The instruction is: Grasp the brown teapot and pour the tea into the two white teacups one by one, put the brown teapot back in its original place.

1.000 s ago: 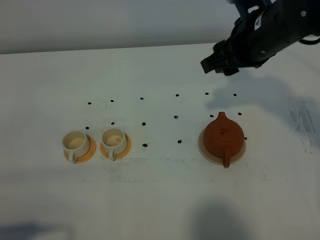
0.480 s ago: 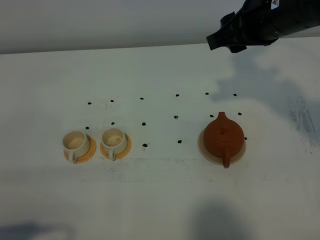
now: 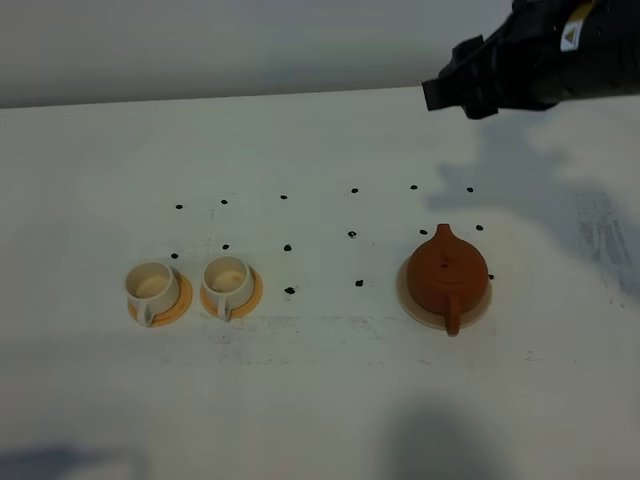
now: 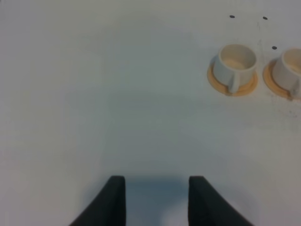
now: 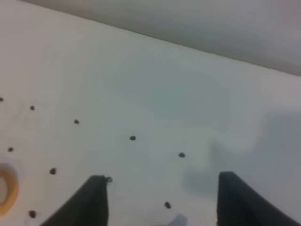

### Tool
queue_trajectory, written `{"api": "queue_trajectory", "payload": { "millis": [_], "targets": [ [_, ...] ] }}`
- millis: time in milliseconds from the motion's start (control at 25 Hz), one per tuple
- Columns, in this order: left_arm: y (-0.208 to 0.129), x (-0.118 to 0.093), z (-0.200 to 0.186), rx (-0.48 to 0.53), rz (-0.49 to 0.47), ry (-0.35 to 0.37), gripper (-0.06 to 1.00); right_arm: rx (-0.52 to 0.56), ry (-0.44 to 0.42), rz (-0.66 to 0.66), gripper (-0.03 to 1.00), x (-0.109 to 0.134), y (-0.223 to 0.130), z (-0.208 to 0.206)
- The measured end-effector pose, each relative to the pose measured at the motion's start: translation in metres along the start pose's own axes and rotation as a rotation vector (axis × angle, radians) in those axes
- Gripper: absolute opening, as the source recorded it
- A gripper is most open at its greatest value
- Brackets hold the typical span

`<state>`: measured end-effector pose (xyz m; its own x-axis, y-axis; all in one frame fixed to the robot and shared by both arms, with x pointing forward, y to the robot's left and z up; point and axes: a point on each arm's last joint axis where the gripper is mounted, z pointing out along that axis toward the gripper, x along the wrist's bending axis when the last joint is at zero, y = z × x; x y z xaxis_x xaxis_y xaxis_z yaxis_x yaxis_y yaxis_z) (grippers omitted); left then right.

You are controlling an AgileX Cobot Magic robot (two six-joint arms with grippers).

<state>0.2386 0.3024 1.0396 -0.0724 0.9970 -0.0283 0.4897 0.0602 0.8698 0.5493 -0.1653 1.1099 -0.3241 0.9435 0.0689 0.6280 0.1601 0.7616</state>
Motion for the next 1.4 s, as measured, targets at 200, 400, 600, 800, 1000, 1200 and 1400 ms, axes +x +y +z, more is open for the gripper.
{"api": "queue_trajectory", "payload": {
  "millis": [200,400,600,800,1000,1200,1400],
  "targets": [
    [0.0,0.0,0.0,0.0,0.0,0.0,0.33,0.049,-0.002,0.03,0.51,-0.002,-0.02,0.006],
    [0.0,0.0,0.0,0.0,-0.001,0.0,0.33,0.084,-0.01,0.073,0.51,-0.004,-0.034,0.007],
    [0.0,0.0,0.0,0.0,-0.001,0.0,0.33,0.073,-0.014,0.112,0.51,-0.007,-0.04,0.001],
    [0.0,0.0,0.0,0.0,-0.001,0.0,0.33,0.092,-0.018,0.14,0.51,-0.008,-0.055,-0.002],
    [0.0,0.0,0.0,0.0,-0.001,0.0,0.33,0.12,-0.026,0.16,0.49,-0.01,-0.074,-0.008],
    [0.0,0.0,0.0,0.0,-0.001,0.0,0.33,0.161,-0.047,0.18,0.46,-0.013,-0.094,-0.014],
    [0.0,0.0,0.0,0.0,-0.001,0.0,0.33,0.209,-0.053,0.195,0.46,-0.014,-0.105,-0.012]
  ]
}}
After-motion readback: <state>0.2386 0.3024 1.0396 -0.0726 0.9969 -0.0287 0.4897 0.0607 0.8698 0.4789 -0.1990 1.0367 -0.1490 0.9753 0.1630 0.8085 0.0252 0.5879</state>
